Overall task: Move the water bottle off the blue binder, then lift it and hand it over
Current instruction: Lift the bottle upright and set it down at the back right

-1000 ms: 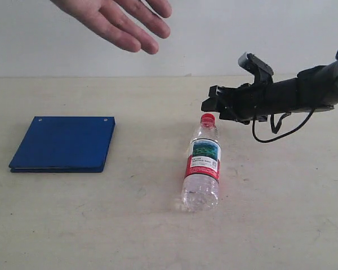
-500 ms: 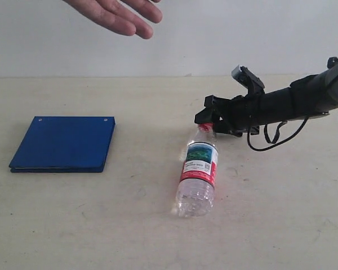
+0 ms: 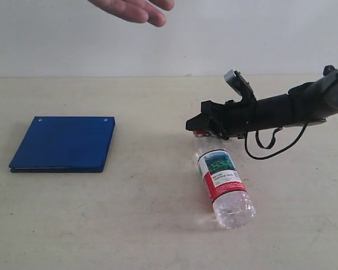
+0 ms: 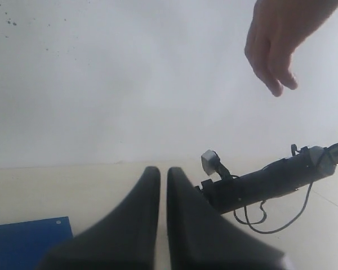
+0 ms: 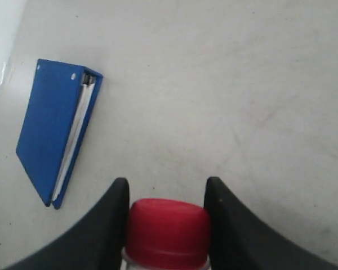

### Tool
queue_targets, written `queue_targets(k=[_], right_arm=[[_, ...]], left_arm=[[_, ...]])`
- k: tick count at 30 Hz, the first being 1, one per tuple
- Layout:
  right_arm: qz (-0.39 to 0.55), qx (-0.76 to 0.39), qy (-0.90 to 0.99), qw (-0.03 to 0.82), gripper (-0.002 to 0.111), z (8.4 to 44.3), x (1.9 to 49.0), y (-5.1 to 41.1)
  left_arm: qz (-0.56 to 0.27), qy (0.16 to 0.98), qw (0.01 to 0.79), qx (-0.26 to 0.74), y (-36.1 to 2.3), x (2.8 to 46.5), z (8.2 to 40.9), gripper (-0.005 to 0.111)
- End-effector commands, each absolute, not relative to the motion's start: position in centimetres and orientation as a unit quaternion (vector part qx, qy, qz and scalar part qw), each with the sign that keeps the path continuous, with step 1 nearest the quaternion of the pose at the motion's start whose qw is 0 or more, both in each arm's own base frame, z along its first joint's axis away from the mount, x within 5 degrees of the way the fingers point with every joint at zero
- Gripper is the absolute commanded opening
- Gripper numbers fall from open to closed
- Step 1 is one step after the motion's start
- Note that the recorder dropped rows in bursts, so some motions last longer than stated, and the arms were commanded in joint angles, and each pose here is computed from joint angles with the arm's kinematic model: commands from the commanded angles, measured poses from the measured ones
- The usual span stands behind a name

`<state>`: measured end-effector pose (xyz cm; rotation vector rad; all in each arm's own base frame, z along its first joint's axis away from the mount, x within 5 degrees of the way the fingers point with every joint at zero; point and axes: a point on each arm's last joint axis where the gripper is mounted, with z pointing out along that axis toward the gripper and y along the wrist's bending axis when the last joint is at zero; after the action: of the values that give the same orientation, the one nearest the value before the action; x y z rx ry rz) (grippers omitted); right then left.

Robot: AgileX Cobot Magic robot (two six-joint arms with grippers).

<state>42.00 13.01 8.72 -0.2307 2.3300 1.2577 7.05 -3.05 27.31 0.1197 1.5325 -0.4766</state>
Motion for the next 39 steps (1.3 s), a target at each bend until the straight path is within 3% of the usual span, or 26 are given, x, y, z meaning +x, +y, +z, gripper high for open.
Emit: queue_targets(k=[1,7,13,21,27,32,39], right_arm=[[0.440,-0.155,0.826,0.316,0.000,11.3,42.5,12.0],[0.380,-0.241,0.779,0.437,0.000,17.6,42.9,8.9],[0.328,-0.274,0.751,0.503,0.000,21.6,42.7,6.0],[0.336,-0.291,0.730,0.519,0.000,22.9,42.3,5.4],[0.345,-0.300,0.716,0.527,0.000,23.4,42.1,5.5],[0.327,-0.309,0.698,0.558,0.000,25.3,41.8,5.5],[0.287,-0.334,0.677,0.589,0.000,28.3,40.8,5.4]], left_arm=[[-0.236,0.682,0.688,0.076,-3.6,6.7,27.4,0.004],[-0.244,0.682,0.684,0.086,-3.8,6.6,27.4,0.004],[-0.223,0.685,0.684,0.115,-3.9,6.6,27.2,0.004],[-0.220,0.686,0.682,0.127,-4.0,6.5,27.2,0.004],[-0.220,0.705,0.663,0.124,-4.1,6.7,25.3,0.004],[-0.214,0.727,0.642,0.116,-3.9,6.8,23.2,0.004],[-0.205,0.729,0.644,0.105,-3.7,7.0,23.1,0.004]])
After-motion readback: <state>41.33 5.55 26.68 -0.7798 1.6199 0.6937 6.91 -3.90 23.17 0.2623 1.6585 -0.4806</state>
